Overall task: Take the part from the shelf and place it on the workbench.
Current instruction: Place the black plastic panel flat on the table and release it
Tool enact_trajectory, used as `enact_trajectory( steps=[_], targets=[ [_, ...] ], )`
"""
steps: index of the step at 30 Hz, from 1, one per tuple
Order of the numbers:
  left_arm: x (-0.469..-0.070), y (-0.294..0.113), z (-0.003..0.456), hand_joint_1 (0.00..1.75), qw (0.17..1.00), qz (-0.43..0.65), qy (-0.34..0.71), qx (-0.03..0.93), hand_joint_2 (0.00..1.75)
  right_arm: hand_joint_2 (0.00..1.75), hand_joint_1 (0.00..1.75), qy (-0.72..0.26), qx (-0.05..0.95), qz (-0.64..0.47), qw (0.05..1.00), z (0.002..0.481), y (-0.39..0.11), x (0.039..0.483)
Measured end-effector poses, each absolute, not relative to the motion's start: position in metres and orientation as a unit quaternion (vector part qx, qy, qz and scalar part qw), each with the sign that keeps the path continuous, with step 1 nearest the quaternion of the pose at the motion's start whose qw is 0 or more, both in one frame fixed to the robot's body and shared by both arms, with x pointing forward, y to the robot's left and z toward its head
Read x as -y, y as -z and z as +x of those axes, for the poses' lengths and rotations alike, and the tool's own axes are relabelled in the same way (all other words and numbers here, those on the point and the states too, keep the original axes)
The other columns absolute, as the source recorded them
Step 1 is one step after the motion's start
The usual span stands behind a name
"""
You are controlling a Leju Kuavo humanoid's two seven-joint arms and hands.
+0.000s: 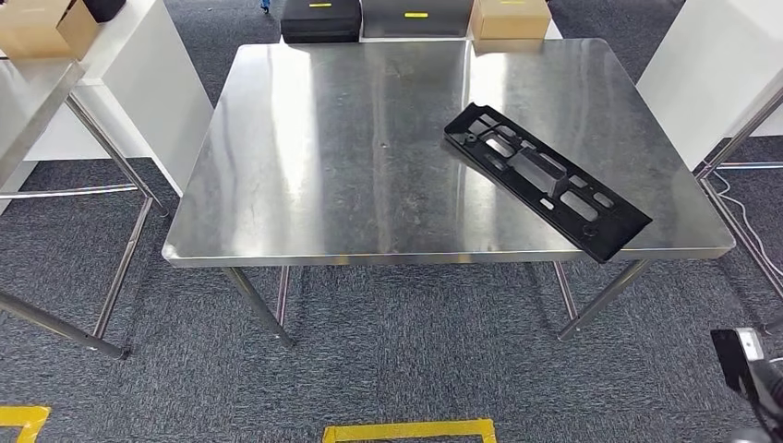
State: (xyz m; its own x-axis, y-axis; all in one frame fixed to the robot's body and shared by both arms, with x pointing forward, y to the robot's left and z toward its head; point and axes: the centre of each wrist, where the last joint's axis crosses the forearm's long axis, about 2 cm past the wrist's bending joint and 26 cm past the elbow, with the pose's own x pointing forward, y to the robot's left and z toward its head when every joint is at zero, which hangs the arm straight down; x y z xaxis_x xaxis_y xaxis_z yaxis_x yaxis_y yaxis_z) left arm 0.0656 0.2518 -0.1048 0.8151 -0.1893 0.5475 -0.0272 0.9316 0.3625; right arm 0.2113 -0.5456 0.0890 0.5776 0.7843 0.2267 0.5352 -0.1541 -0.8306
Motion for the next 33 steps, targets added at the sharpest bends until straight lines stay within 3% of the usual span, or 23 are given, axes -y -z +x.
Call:
enact_trajectory(
  steps=[7, 11, 15, 19, 28, 30, 32, 33],
  targets=[
    [-0.247, 0.105, 0.065, 0.0, 0.937, 0.176, 0.045, 0.298, 0.0, 0.0, 0.0, -0.117, 0.393, -0.721, 0.558, 0.165, -0.036, 0.498],
    [-0.246, 0.105, 0.065, 0.0, 0.941, 0.169, 0.05, 0.29, 0.0, 1.75, 0.0, -0.101, 0.328, -0.687, 0.641, 0.134, 0.0, 0.472],
    [-0.247, 0.105, 0.066, 0.0, 0.946, 0.143, 0.059, 0.283, 0.0, 1.75, 0.0, -0.036, 0.262, -0.598, 0.757, 0.114, 0.048, 0.428],
    [-0.251, 0.105, 0.069, 0.0, 0.952, 0.113, 0.071, 0.277, 0.0, 1.75, 0.0, -0.039, 0.245, -0.466, 0.85, 0.099, 0.082, 0.378],
    [-0.254, 0.105, 0.074, 0.0, 0.951, 0.103, 0.092, 0.277, 0.0, 1.75, 0.0, -0.038, 0.206, -0.295, 0.932, 0.075, 0.102, 0.317],
    [-0.254, 0.105, 0.074, 0.0, 0.951, 0.103, 0.095, 0.276, 0.0, 0.87, 0.0, -0.059, 0.194, -0.275, 0.94, 0.07, 0.104, 0.309],
    [-0.254, 0.105, 0.075, 0.0, 0.951, 0.104, 0.098, 0.274, 0.0, 0.87, 0.0, -0.077, 0.189, -0.26, 0.944, 0.067, 0.105, 0.303],
    [-0.254, 0.105, 0.075, 0.0, 0.951, 0.104, 0.1, 0.272, 0.0, 1.31, 0.0, -0.082, 0.188, -0.256, 0.945, 0.066, 0.105, 0.301]
  ],
)
